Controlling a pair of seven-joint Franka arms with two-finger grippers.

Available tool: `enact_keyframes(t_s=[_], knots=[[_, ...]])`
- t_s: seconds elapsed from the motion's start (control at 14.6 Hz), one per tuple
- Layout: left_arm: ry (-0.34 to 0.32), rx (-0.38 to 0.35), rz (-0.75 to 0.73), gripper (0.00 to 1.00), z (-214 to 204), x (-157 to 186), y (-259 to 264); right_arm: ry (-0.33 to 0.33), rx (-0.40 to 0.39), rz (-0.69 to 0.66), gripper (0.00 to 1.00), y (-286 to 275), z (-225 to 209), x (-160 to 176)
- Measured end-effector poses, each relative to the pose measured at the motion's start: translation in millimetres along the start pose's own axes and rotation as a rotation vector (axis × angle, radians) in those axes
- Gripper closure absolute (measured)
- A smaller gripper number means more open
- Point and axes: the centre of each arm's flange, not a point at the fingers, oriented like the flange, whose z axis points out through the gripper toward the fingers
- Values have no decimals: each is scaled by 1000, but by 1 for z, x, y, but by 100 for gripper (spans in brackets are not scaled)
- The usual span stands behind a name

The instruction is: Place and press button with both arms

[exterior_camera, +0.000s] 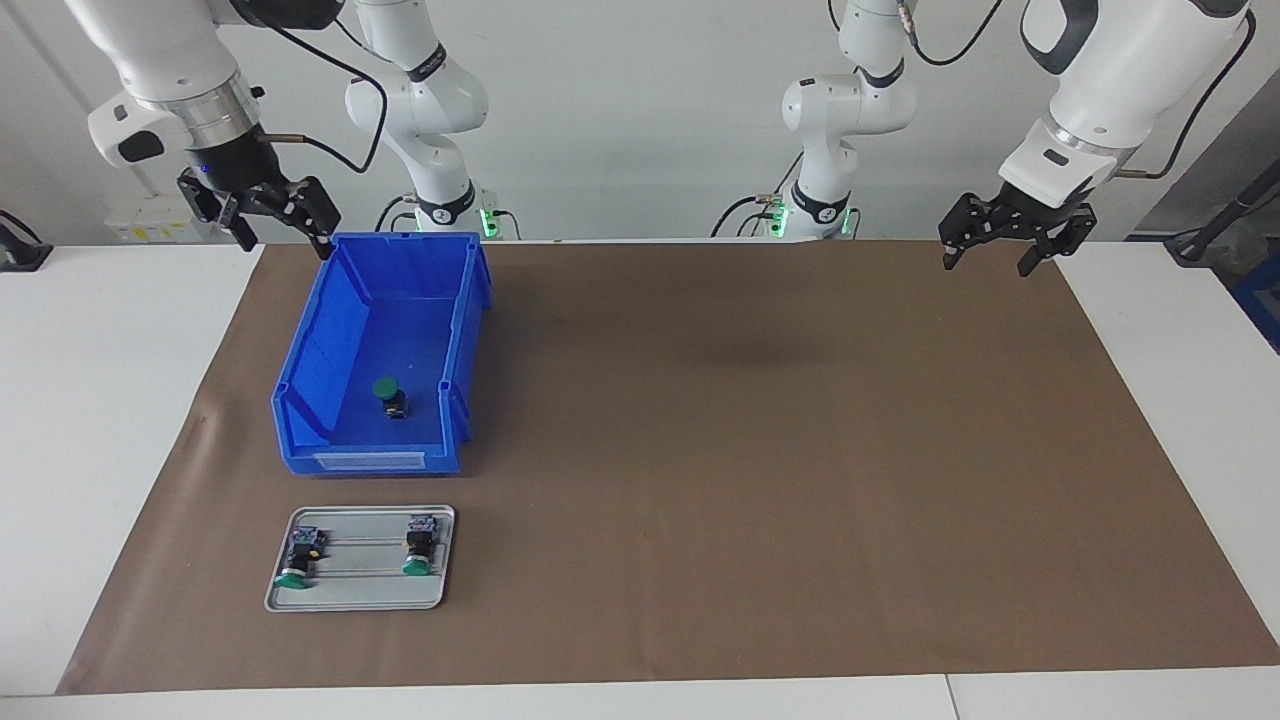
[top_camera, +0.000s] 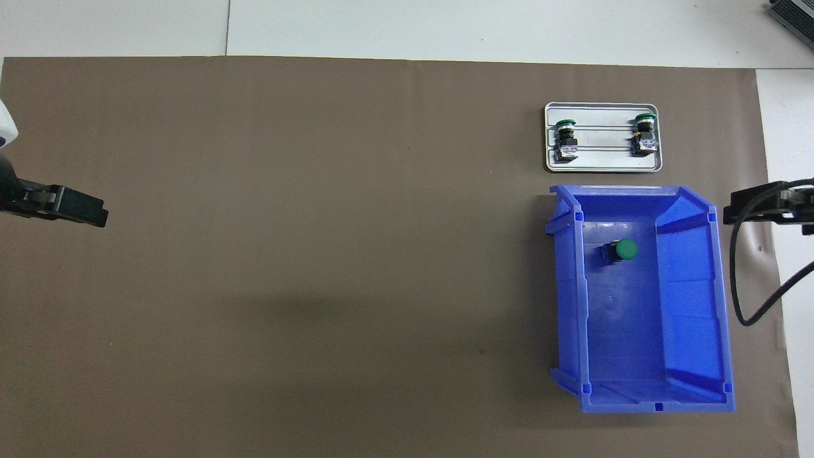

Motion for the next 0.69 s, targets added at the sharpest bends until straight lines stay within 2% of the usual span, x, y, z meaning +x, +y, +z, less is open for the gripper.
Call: enact_keyframes(t_s=[0.34, 0.69], knots=[[0, 0, 0, 0, 0, 0, 0, 0, -15, -10, 0, -2, -22, -6], [0, 0, 0, 0, 0, 0, 0, -18, -18, -3, 0, 8, -12, 1]])
